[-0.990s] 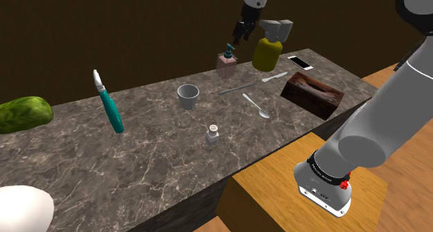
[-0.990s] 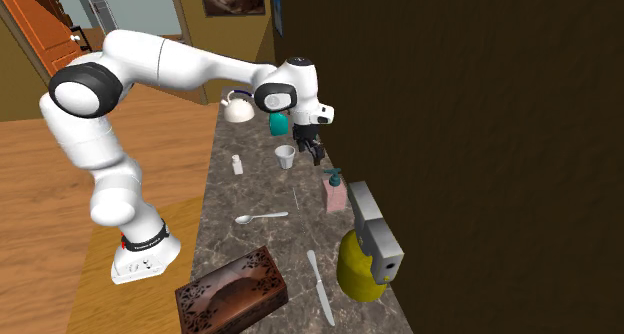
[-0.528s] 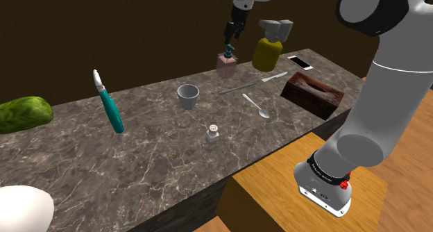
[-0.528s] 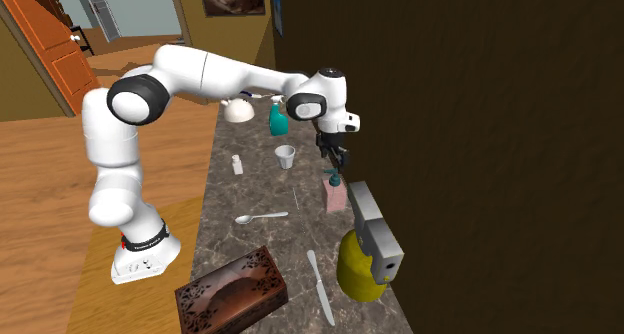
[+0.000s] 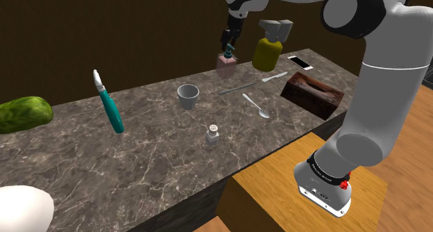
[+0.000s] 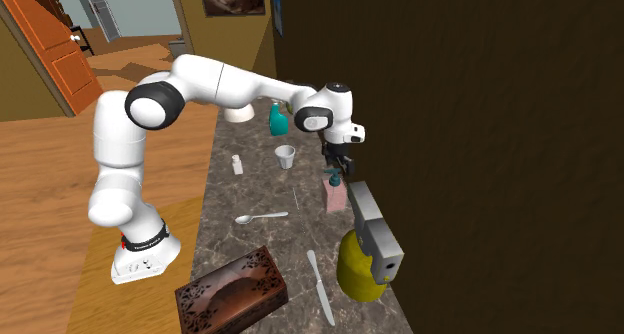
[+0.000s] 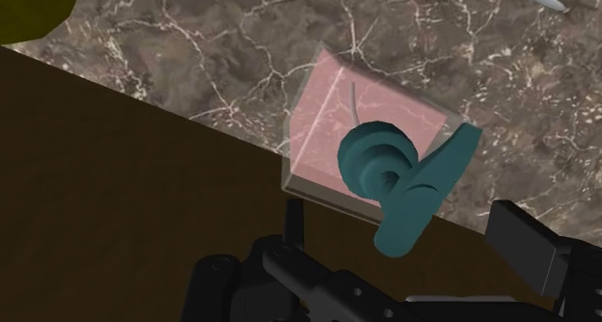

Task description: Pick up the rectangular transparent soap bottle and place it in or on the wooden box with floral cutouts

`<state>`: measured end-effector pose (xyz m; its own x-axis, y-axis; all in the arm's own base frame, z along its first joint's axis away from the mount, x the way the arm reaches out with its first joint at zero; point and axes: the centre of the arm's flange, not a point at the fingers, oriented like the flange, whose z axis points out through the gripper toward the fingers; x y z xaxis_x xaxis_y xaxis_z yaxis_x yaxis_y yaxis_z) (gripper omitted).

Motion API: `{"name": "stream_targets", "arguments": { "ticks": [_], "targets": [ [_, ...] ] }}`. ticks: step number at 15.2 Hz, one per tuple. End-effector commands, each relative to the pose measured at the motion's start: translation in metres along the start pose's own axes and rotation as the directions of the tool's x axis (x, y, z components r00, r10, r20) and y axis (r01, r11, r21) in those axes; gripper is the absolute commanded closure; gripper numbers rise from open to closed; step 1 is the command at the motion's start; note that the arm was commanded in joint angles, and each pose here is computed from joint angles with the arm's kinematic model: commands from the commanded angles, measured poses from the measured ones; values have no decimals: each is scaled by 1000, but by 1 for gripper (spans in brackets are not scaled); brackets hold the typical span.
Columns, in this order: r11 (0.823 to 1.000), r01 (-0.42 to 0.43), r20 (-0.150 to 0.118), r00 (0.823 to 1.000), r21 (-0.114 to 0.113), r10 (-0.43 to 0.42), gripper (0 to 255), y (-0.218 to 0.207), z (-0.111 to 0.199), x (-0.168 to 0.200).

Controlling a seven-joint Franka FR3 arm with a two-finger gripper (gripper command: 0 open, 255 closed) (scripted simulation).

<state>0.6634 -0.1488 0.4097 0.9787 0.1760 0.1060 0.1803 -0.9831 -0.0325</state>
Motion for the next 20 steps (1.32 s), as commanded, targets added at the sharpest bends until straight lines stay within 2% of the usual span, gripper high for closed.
{"name": "stream_targets", "arguments": {
  "ticks": [1,8,9,18,20],
  "targets": [
    [1000,0,0,1000,0,0,0,0,8,0],
    [1000,0,0,1000,0,0,0,0,8,0],
    [1000,0,0,1000,0,0,255,0,8,0],
    [1000,0,0,1000,0,0,255,0,8,0],
    [1000,0,0,1000,0,0,255,-1,-2,1]
  ]
}}
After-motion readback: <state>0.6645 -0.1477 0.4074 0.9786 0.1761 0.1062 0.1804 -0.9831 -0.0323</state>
